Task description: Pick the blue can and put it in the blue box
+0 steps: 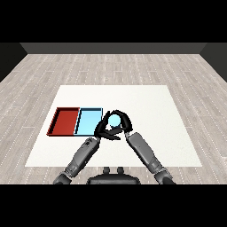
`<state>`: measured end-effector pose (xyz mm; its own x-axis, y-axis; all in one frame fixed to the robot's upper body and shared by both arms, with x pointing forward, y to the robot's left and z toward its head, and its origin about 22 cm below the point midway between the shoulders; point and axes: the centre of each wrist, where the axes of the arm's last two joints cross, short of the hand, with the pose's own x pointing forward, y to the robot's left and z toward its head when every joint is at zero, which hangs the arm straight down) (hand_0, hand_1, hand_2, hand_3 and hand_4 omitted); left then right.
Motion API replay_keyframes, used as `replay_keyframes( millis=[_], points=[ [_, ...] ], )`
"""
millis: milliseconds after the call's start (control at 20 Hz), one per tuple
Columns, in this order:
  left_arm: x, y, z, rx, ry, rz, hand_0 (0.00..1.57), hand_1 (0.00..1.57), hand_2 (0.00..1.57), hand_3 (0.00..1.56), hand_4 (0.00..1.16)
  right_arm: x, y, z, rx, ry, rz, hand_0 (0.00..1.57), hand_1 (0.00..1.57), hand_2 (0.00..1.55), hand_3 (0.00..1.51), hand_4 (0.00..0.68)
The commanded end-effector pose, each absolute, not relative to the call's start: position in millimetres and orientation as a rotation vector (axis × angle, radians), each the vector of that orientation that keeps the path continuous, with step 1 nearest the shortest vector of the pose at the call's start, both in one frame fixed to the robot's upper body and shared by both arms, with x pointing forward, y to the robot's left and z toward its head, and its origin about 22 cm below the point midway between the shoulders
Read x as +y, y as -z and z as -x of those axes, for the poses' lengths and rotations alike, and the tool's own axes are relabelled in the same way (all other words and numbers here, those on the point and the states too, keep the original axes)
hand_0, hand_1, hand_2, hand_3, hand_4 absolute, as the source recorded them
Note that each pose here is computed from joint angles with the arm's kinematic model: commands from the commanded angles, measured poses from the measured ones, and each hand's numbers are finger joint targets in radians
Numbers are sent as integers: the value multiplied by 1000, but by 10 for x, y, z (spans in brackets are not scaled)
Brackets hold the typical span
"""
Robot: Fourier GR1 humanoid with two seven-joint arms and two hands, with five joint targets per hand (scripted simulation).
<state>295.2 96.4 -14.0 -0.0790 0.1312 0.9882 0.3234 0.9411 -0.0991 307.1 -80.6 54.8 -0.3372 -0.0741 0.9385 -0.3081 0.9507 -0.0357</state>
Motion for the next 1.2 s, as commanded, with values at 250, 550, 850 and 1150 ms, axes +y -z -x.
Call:
replay_keyframes(
  millis=[250, 550, 850, 1150],
  points=[
    [855, 168, -2862, -1668, 159, 391, 0, 0, 0, 0, 0, -640, -490, -2916, -1902, -250, -297, 1446, 1446, 1441, 1397, 562],
    [815, -8, -3005, -1661, 190, 283, 0, 0, 0, 0, 108, -718, -634, -3055, -1901, -246, -314, 1485, 1485, 1468, 1407, 536],
    [623, 100, -3076, -1630, 263, 150, 0, 0, 0, 0, 0, -583, -548, -2981, -1892, -252, -363, 1483, 1483, 1458, 1406, 572],
    [505, 48, -2954, -1726, 268, 95, 0, 0, 300, 0, 531, -408, -591, -2828, -1903, -270, -380, 1486, 1486, 1462, 1402, 557]
  ],
)
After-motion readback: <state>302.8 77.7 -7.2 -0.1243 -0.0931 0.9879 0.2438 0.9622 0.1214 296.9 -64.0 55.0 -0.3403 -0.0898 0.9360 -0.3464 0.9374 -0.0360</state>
